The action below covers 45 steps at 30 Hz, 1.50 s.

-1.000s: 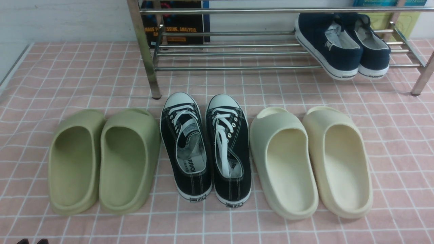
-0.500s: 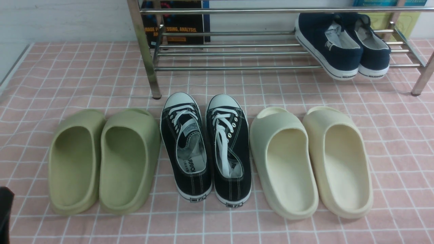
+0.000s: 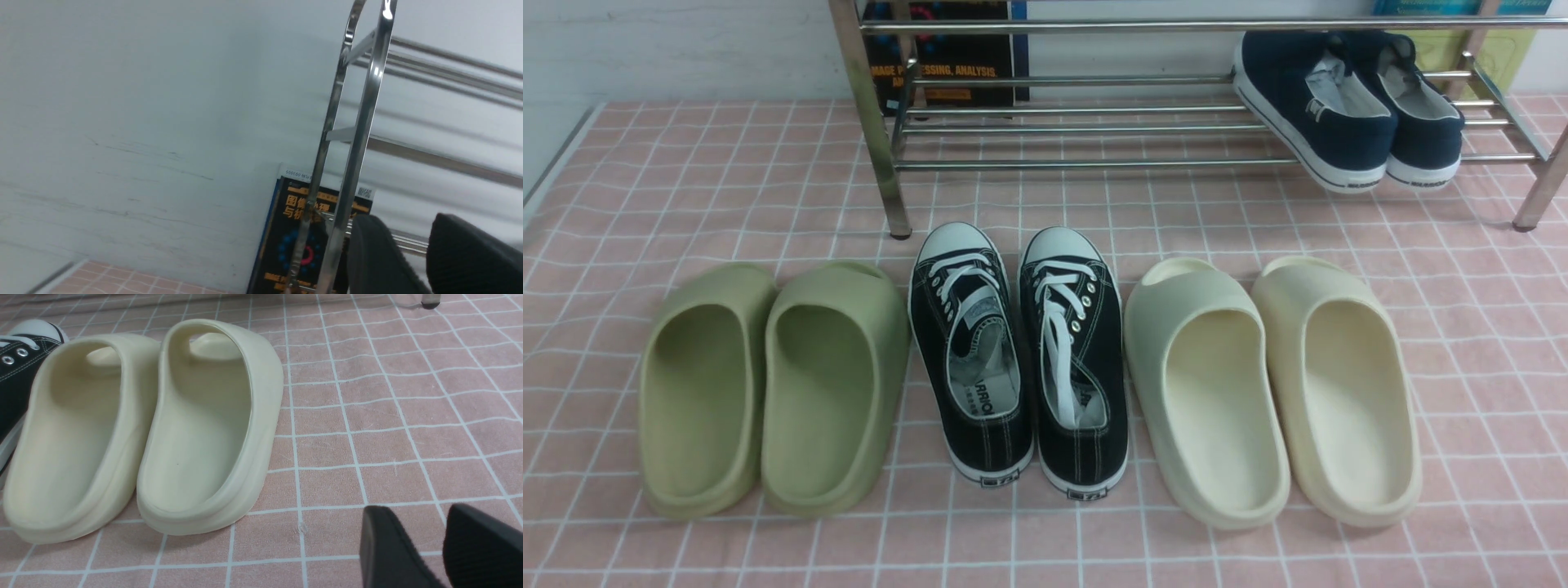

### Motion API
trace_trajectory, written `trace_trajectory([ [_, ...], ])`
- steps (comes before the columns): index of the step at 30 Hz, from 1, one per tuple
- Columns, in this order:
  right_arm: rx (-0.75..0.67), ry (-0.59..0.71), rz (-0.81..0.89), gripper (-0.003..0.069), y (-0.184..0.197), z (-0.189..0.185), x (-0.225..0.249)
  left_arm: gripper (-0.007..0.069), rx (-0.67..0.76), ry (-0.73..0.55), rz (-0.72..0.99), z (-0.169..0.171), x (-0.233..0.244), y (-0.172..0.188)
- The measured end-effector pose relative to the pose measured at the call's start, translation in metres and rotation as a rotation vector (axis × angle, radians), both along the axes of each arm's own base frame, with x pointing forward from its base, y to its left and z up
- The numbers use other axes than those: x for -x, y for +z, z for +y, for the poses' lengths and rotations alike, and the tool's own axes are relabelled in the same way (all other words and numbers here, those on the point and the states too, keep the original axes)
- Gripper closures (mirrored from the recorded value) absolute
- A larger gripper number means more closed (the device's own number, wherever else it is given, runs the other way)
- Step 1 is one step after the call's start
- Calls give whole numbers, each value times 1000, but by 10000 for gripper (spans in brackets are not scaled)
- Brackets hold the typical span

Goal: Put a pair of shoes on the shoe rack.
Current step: Use the left arm to grab the shoe closest to it

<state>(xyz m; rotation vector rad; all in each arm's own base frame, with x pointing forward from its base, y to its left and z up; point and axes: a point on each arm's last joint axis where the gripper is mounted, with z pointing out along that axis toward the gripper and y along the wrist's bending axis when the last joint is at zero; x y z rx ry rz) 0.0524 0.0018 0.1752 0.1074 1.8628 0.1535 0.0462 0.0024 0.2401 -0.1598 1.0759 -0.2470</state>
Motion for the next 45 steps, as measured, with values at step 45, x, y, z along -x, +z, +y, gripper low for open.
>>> trace_trajectory([
  [45, 1, 0, 0, 421, 0, 0, 0, 364, -512, -277, 1532, -190, -260, 43],
])
